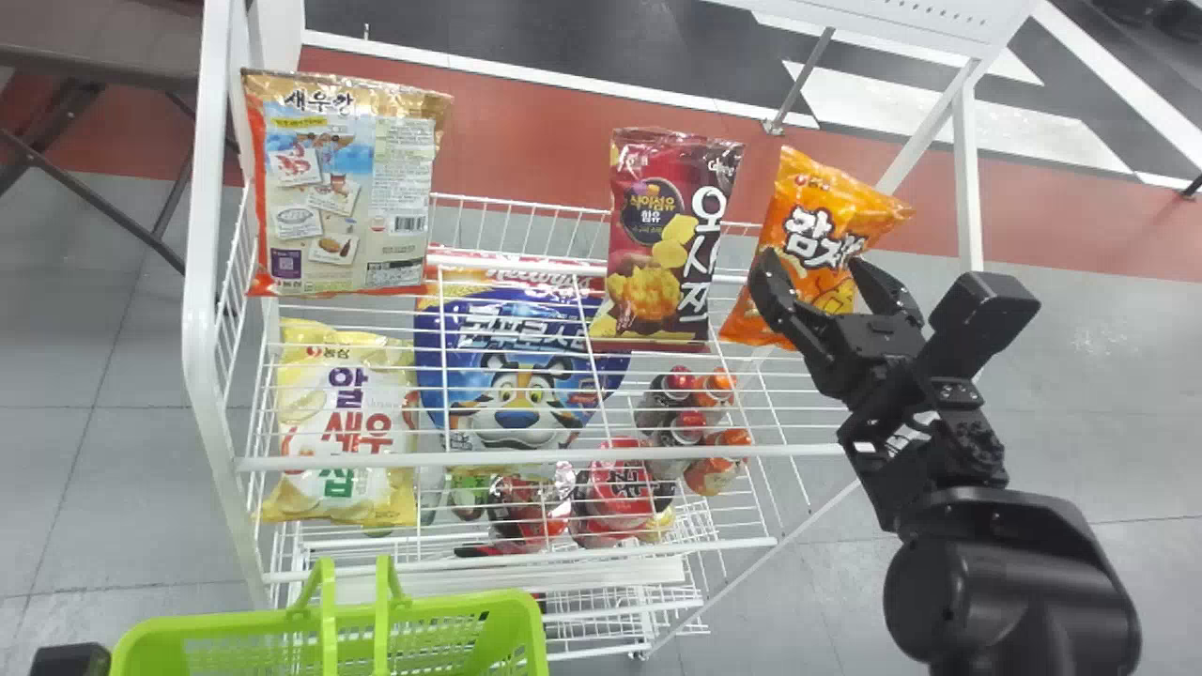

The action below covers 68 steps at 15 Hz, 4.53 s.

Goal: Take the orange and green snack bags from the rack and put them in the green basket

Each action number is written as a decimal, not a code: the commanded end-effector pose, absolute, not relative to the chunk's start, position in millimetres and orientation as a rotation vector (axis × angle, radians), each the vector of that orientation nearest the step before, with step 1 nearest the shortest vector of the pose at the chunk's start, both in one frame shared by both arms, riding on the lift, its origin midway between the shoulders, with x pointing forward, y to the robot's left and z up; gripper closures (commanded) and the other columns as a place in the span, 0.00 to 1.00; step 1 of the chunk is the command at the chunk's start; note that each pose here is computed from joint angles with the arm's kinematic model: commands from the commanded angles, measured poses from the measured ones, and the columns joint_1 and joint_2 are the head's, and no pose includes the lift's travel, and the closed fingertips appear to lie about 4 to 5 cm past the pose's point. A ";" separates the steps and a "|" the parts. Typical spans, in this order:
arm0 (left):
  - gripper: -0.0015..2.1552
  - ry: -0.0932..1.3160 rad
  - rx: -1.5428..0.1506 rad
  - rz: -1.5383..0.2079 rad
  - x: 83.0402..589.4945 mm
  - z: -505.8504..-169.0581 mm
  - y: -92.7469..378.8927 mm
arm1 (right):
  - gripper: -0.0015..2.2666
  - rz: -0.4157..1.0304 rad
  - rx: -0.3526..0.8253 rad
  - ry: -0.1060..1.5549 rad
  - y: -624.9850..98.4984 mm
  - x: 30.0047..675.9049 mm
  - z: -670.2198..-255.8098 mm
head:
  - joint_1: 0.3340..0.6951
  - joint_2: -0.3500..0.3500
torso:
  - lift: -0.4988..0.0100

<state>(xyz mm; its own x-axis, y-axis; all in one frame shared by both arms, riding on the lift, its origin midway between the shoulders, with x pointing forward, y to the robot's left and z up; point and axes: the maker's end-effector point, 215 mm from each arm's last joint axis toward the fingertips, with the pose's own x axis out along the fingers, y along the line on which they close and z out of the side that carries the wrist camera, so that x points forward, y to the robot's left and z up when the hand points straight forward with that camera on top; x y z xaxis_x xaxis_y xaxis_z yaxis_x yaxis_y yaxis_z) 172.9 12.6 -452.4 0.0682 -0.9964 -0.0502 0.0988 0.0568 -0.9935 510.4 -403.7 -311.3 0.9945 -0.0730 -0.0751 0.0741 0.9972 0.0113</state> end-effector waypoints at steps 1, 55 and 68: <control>1.00 1.111 -1.129 -1.172 172.9 -451.4 12.9 | 0.04 -0.103 0.023 0.111 -421.9 522.1 -332.5 | 1.00 0.00 | 0.98; 1.00 1.096 -1.145 -1.156 174.0 -451.6 19.1 | 0.99 0.207 0.337 0.863 -269.4 326.0 -416.3 | 1.00 0.00 | 0.98; 1.00 1.094 -1.147 -1.164 173.5 -450.0 17.9 | 0.99 0.596 0.328 1.225 -93.8 218.0 -485.0 | 1.00 0.05 | 0.98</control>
